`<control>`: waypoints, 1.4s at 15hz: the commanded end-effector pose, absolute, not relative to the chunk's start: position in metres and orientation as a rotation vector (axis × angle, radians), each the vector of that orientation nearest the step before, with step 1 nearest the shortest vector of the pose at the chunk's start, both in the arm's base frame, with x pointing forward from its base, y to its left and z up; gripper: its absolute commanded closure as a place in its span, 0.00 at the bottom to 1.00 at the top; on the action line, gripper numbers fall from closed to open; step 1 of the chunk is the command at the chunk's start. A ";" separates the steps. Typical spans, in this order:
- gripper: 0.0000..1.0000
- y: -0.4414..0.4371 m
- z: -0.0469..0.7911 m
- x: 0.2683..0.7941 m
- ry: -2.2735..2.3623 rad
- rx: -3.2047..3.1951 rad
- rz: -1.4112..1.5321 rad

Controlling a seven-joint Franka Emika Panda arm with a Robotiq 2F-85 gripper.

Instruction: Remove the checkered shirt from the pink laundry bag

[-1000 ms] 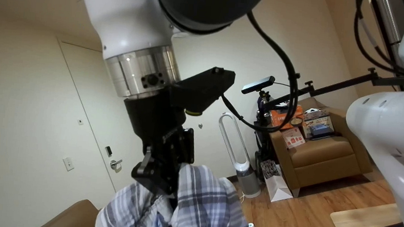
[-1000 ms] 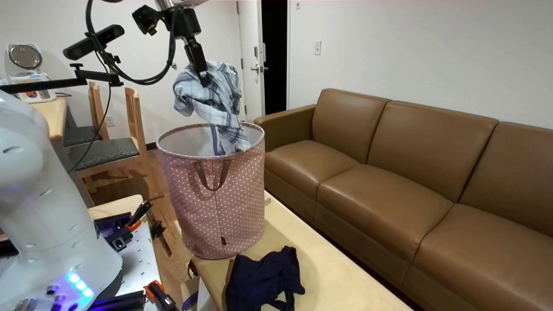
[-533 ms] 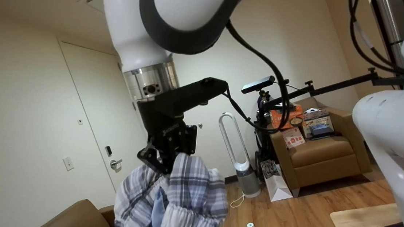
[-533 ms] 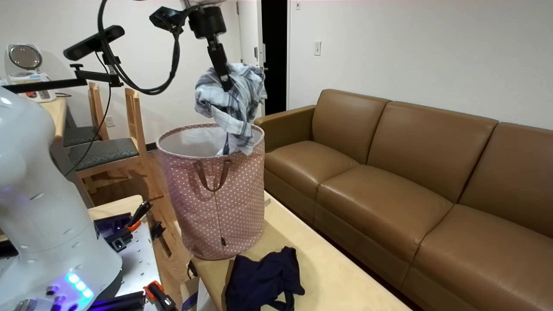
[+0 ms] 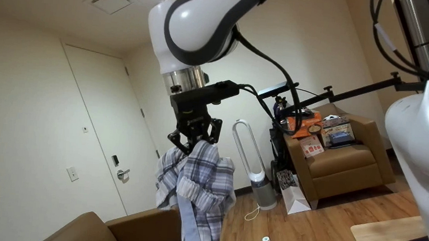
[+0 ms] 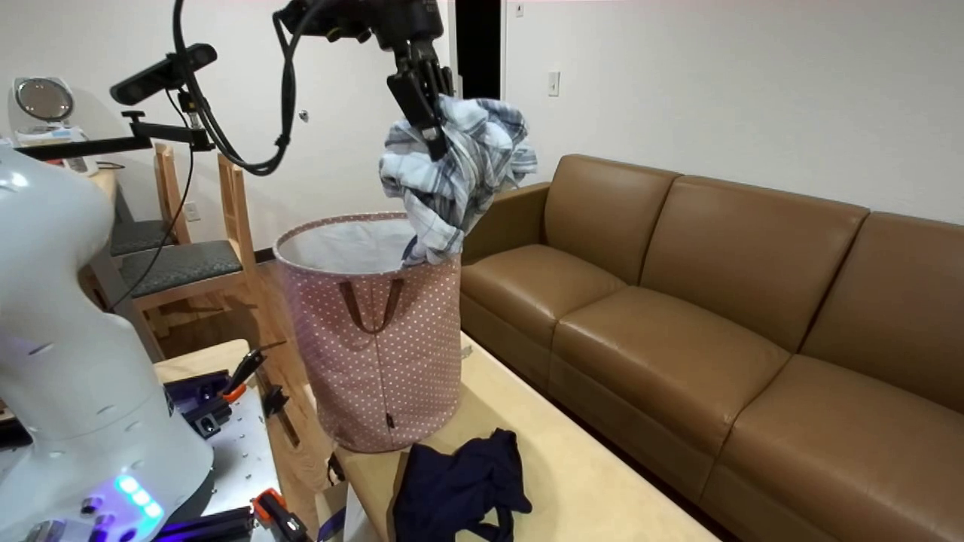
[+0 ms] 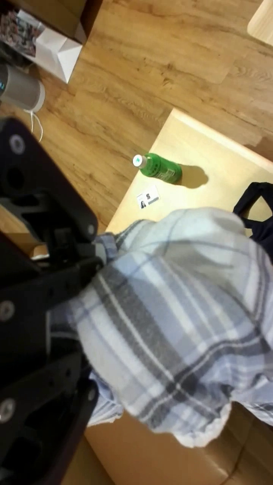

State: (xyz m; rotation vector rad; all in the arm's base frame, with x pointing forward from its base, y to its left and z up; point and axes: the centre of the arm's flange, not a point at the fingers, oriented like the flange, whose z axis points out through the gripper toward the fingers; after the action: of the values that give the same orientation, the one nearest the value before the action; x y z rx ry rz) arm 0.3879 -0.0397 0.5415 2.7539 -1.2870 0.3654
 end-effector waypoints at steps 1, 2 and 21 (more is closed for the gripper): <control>0.89 -0.080 0.554 0.384 -1.538 2.589 0.381; 0.89 -0.092 0.556 0.379 -1.611 2.554 0.374; 0.89 -0.183 0.526 0.364 -2.018 2.150 0.193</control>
State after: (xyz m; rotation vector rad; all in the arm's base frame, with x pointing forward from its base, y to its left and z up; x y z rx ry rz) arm 0.3730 -0.1370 0.4998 2.3124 -1.8708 0.1863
